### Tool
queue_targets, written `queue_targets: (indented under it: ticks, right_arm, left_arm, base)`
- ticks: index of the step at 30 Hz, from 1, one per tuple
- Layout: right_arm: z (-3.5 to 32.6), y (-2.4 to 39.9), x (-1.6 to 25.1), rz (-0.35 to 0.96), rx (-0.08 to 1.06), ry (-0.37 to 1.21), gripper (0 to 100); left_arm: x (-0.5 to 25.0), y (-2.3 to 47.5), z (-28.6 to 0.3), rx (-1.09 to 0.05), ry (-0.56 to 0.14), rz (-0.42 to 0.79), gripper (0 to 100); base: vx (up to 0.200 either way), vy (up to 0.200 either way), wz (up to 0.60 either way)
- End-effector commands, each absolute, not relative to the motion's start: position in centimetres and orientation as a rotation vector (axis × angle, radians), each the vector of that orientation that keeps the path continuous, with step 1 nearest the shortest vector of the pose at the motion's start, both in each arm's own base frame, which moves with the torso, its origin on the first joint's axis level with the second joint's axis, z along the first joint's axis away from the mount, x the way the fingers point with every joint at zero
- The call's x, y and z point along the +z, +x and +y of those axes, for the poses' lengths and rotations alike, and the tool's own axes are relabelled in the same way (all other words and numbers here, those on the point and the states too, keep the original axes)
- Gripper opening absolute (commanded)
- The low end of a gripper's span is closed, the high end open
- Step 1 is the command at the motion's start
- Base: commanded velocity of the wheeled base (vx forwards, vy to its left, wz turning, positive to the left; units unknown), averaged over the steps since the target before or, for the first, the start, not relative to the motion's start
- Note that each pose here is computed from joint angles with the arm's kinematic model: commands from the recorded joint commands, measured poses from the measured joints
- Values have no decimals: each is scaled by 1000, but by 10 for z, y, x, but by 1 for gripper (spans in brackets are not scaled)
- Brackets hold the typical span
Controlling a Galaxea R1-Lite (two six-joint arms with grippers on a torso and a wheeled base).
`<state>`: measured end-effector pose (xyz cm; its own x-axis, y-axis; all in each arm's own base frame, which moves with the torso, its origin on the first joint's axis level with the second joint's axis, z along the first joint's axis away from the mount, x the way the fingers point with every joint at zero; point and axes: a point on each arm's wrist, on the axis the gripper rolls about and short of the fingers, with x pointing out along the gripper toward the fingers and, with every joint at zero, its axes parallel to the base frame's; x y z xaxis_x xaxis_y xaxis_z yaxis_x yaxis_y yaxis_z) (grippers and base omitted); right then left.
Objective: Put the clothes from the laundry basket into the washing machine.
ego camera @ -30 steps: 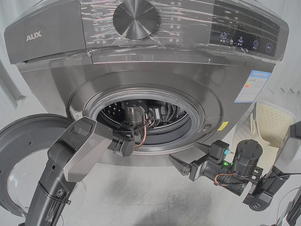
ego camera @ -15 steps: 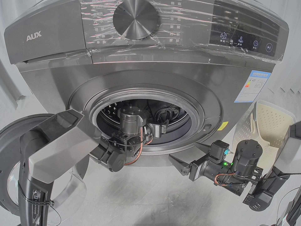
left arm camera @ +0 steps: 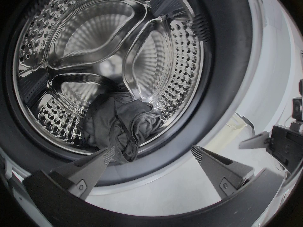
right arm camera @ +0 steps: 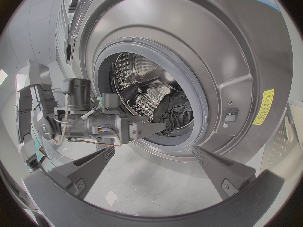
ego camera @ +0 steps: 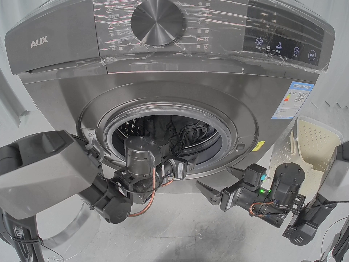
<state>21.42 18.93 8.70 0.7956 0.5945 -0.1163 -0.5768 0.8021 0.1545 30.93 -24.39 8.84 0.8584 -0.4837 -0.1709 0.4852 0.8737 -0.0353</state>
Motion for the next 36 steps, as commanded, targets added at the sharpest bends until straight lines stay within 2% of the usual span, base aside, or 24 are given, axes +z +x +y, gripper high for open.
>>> queue_targets:
  ticks: [1,6,12,15,21,26,29,31,33,36]
  right_arm:
    - [184,207,91,158,640,104,100]
    - [176,197,100,135,648,94,100]
    - [150,174,125,64,637,105,100]
    - [141,160,133,37,644,116,100]
    - [118,148,135,50,587,105,100]
    - [95,137,137,28,521,106,100]
    - [81,131,138,16,463,107,100]
    - [60,136,138,16,302,75,100]
    - [44,133,142,-3,218,38,100]
    - [36,118,145,-1,213,19,100]
  left_arm:
    - [112,253,-234,-615,14,184,100]
    - [125,200,-222,-717,10,199,100]
    - [144,145,-175,-770,-33,170,100]
    - [148,136,-159,-739,-41,148,100]
    - [149,118,-136,-689,-46,120,100]
    - [165,102,-112,-653,-98,24,100]
    - [169,97,-94,-598,-103,-19,100]
    - [167,92,-82,-565,-98,-35,100]
    - [163,86,-71,-528,-91,-43,100]
    - [161,78,-58,-485,-84,-72,100]
  base:
    - [0,0,0]
    - [0,0,0]
    - [0,0,0]
    - [0,0,0]
    - [0,0,0]
    - [-40,0,0]
    - [-200,0,0]
    - [-200,0,0]
    - [-200,0,0]
    - [-200,0,0]
